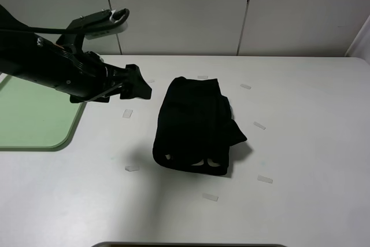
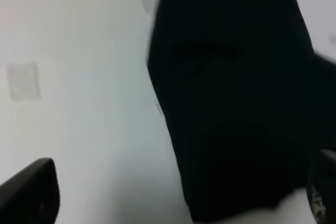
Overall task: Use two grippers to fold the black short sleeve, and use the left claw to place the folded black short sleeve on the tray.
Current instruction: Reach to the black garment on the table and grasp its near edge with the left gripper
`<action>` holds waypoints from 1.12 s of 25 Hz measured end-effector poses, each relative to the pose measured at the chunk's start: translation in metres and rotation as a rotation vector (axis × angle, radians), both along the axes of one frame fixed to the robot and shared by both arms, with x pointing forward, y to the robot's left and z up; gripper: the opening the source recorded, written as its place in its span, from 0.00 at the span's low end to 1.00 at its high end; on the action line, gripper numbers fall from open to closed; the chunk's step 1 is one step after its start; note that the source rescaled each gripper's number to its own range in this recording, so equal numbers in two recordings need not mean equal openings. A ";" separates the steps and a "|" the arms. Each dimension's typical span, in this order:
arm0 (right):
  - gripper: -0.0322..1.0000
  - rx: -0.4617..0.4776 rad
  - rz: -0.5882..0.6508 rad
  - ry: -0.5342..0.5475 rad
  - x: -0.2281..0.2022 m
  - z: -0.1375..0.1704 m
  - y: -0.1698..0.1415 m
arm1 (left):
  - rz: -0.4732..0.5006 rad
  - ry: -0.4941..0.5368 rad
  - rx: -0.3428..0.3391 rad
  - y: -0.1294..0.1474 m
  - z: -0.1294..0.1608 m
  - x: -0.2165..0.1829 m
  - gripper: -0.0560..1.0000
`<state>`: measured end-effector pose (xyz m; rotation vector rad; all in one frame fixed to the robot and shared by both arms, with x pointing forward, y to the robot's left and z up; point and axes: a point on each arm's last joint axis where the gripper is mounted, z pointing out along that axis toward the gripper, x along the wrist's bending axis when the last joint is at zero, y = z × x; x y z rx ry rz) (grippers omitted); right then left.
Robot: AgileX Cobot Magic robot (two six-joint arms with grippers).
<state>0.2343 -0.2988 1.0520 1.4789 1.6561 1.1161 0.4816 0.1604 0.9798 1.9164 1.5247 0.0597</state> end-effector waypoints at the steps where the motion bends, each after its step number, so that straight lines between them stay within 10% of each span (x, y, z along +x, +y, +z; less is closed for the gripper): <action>1: 1.00 0.000 0.000 0.000 0.000 0.000 0.000 | -0.032 0.015 -0.004 -0.001 0.000 -0.002 0.92; 7: 1.00 0.000 0.000 0.000 0.000 0.000 0.000 | -0.165 0.011 -0.043 -0.007 0.002 -0.008 0.92; 28: 1.00 0.000 0.000 0.000 0.000 0.000 0.000 | -0.020 0.066 -0.115 0.007 -0.002 -0.002 0.93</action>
